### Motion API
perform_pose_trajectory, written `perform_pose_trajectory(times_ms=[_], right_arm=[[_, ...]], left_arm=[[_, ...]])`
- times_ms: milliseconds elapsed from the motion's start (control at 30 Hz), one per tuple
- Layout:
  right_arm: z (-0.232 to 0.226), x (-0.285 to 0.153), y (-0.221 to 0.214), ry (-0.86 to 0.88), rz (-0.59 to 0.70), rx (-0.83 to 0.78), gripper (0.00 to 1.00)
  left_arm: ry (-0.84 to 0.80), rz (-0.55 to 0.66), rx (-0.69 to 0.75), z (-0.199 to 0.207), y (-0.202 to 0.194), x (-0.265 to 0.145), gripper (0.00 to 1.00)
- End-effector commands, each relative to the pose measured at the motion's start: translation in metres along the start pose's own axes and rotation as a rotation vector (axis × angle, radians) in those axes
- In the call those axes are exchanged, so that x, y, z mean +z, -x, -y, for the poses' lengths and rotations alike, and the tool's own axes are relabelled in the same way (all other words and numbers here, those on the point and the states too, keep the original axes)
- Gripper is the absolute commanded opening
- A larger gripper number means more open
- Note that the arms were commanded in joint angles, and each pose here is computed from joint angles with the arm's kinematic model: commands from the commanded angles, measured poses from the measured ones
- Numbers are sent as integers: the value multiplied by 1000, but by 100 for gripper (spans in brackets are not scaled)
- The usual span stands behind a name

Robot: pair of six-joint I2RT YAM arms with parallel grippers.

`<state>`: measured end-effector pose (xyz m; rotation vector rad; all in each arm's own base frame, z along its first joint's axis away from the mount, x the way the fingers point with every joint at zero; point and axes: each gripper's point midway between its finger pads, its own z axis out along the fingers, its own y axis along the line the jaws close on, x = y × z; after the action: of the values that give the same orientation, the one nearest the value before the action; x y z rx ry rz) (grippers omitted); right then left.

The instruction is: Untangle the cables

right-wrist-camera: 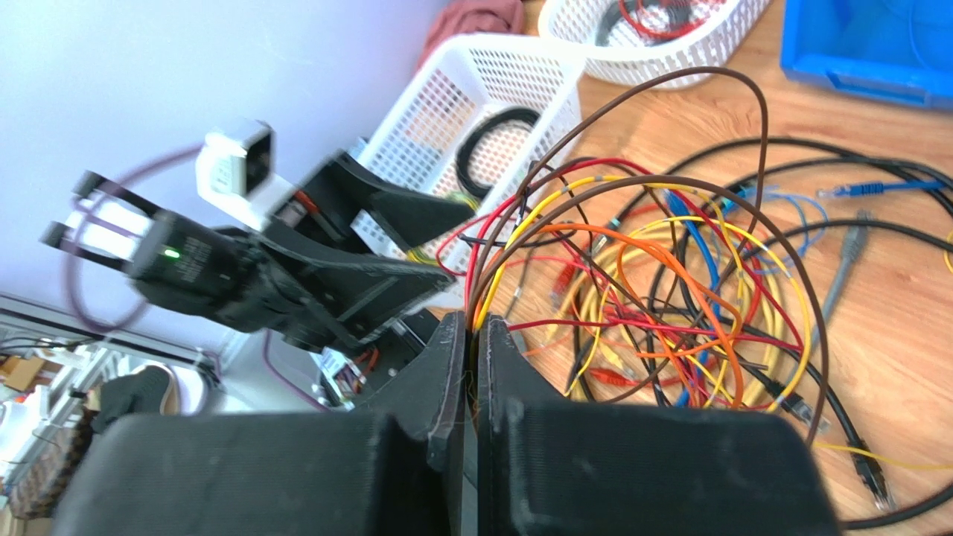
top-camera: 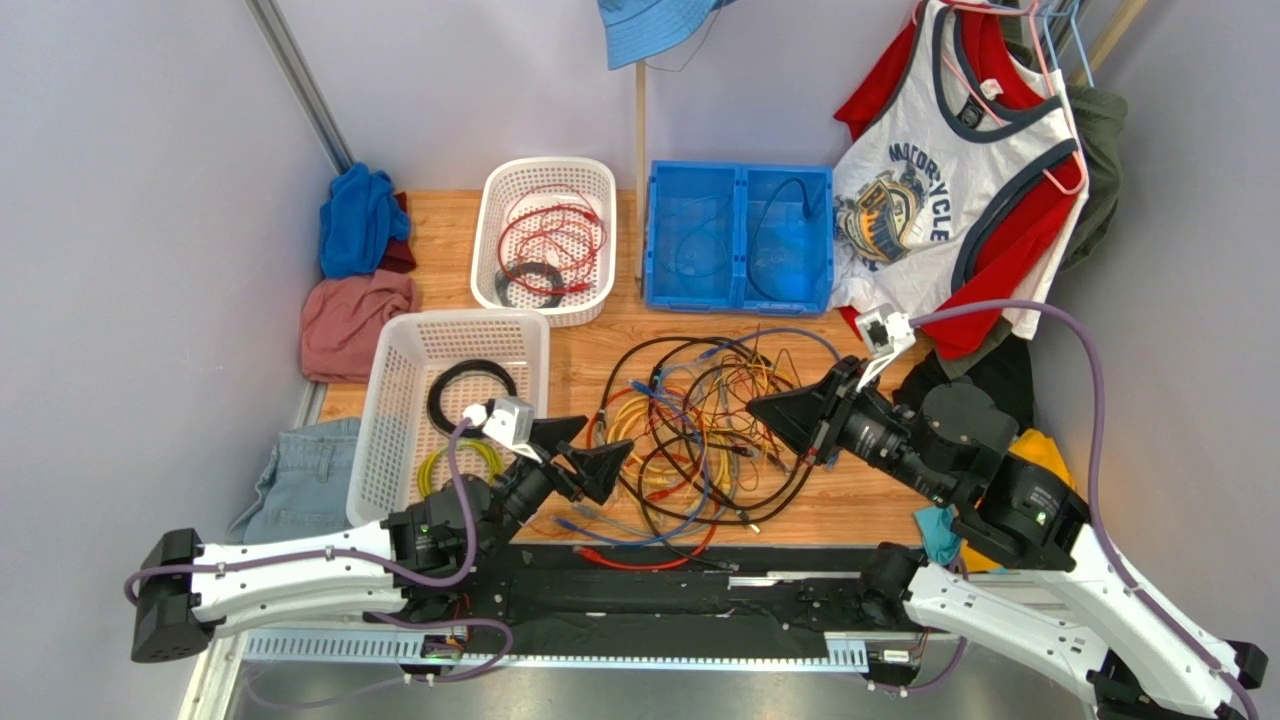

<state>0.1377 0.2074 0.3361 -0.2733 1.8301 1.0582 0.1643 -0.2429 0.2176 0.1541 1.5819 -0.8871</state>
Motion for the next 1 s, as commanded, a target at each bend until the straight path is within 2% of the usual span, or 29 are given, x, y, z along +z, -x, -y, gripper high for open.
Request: perform_pose_trajectory(times_ms=[0,233,400,467,667,700,767,800,967], right_arm=[[-26,-12,31,83,84,19,0],[-38,-12,32,134,72,44,0],[-39,-26,44,126,108,24,0],[-33,-29,48,98,127,18,0],[-24,-20,34,71,90,20,0],[-23,-18,33,65,88,17,0],[-19,-15,29,50,76,15,0],[-19,-14,29,51,78,15,0],[-28,-16,33,88,85,28,0]], left_arm=[[-79,157,-43,14,33,-1,99],[-96,128,37,27,22,17,99],[36,100,44,4,15,24,99],[20,93,25,4,15,23,99],[-171,191,0,34,52,7,99],[-198,225,-9,41,69,2,99],[-205,202,13,45,74,0,99],[-208,222,11,51,91,-1,99],[-184,176,74,48,78,6,99]])
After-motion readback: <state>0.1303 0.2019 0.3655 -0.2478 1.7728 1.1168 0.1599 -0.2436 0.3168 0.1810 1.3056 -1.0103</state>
